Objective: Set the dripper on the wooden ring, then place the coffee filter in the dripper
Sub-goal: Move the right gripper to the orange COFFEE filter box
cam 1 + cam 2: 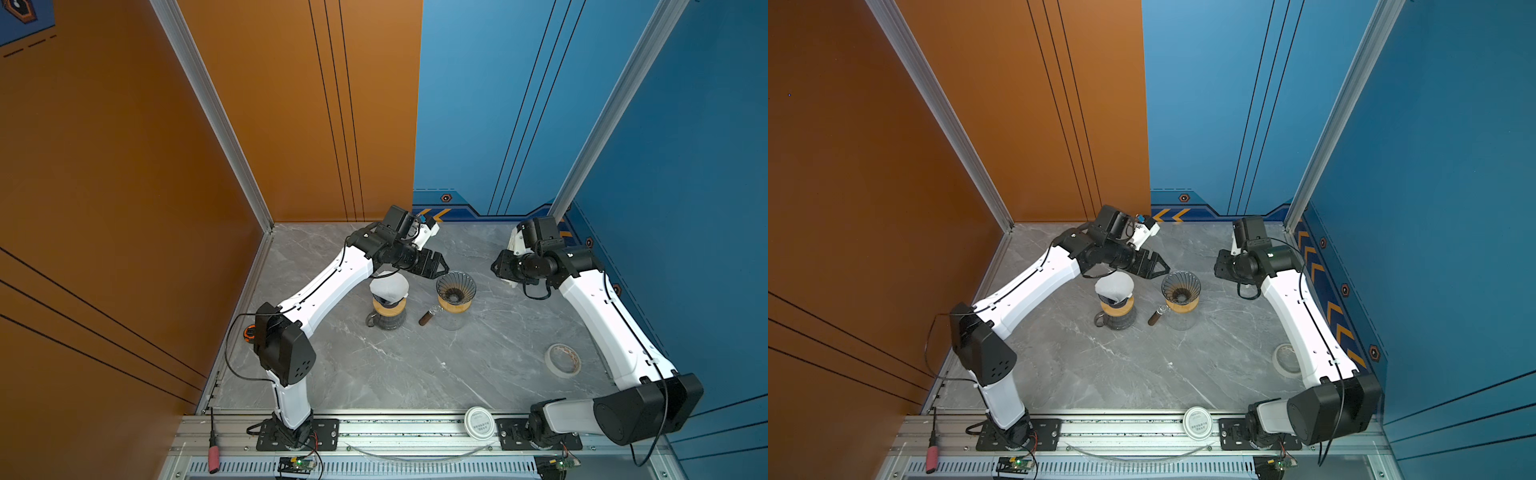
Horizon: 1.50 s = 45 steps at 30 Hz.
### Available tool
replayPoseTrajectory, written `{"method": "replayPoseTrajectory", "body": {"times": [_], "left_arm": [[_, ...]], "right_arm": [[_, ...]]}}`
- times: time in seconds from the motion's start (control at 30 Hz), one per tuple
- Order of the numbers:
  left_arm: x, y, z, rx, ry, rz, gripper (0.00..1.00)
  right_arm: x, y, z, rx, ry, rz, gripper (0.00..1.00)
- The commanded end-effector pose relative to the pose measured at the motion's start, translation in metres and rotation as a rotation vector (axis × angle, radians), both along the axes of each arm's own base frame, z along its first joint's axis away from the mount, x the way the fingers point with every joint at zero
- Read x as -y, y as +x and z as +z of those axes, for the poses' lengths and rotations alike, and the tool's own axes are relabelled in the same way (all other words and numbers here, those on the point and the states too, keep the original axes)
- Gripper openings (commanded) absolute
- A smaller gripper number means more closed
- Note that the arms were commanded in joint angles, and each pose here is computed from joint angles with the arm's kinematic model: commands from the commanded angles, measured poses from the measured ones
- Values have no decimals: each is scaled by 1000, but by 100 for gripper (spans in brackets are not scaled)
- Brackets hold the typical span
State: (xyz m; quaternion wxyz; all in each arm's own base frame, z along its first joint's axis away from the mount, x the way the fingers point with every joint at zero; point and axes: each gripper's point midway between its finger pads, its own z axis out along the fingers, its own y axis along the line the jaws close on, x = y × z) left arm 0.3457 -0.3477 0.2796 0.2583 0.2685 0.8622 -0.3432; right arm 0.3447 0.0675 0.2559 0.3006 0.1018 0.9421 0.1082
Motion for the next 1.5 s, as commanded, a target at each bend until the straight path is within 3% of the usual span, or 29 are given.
{"method": "replayPoseTrajectory", "body": {"times": [0.0, 0.17, 0.4, 0.67, 0.97, 1.47], "left_arm": [[-13, -1, 24, 129, 27, 25, 90], [-27, 1, 29, 216, 20, 93, 98], [-56, 0, 20, 263, -16, 204, 98], [-92, 1, 3, 234, 11, 293, 98], [-105, 10, -3, 208, 13, 333, 98], [-109, 20, -9, 178, 12, 362, 98]], "right_arm": [[31, 0, -3, 42, -78, -66, 40], [65, -2, -22, 17, -155, -149, 38], [94, 14, -60, -20, -112, -222, 32], [111, 43, -105, -26, -20, -272, 23], [114, 81, -144, -75, 38, -272, 18], [116, 112, -166, -105, -67, -254, 15]]}}
